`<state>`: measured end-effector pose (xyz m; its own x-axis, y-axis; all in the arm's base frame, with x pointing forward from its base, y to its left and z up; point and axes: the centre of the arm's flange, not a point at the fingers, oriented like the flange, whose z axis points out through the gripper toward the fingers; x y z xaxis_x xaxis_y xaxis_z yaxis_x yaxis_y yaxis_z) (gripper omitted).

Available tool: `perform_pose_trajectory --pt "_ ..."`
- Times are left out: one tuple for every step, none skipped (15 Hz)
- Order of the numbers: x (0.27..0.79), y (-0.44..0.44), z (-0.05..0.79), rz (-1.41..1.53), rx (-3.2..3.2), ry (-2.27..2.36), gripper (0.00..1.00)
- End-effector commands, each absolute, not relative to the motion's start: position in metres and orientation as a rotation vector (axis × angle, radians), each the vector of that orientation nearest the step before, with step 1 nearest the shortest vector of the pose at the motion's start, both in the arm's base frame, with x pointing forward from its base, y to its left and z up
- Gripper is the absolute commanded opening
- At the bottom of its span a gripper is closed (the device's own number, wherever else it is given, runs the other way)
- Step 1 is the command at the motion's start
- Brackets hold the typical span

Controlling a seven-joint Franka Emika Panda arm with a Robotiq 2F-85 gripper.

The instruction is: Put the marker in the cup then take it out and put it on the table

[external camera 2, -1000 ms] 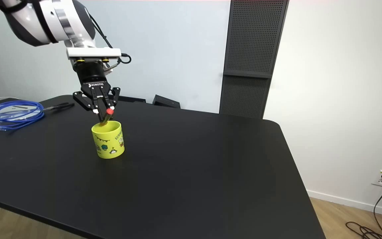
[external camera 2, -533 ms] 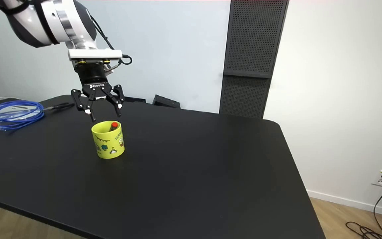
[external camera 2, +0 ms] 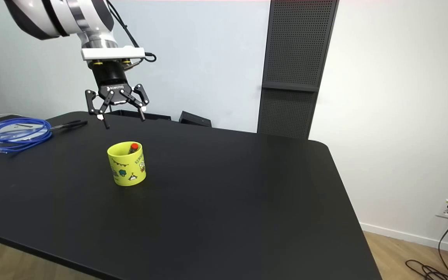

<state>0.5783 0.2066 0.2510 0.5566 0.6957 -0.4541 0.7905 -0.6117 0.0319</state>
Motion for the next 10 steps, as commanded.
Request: perform_pose_trajectory --pt "0.546 0.182 0.301 -0.417 2.676 1.193 1.00" --pt "0.538 0.175 0.312 -0.374 2.716 1.168 1.00" --pt "0.530 0.167 0.322 -0.336 2.755 1.142 1.00" --pt "0.521 0.157 0.329 -0.305 2.790 1.121 1.00" --pt "0.514 0.148 0.334 -0.271 2.818 1.097 1.00" --pt "0.509 0.138 0.335 -0.249 2.842 1.087 1.00" --pt "0.506 0.129 0.334 -0.216 2.857 1.081 1.00" --pt "0.504 0.122 0.331 -0.178 2.871 1.071 1.00" --pt "0.503 0.115 0.328 -0.120 2.879 1.073 1.00" --pt "0.504 0.109 0.323 -0.059 2.886 1.073 1.00"
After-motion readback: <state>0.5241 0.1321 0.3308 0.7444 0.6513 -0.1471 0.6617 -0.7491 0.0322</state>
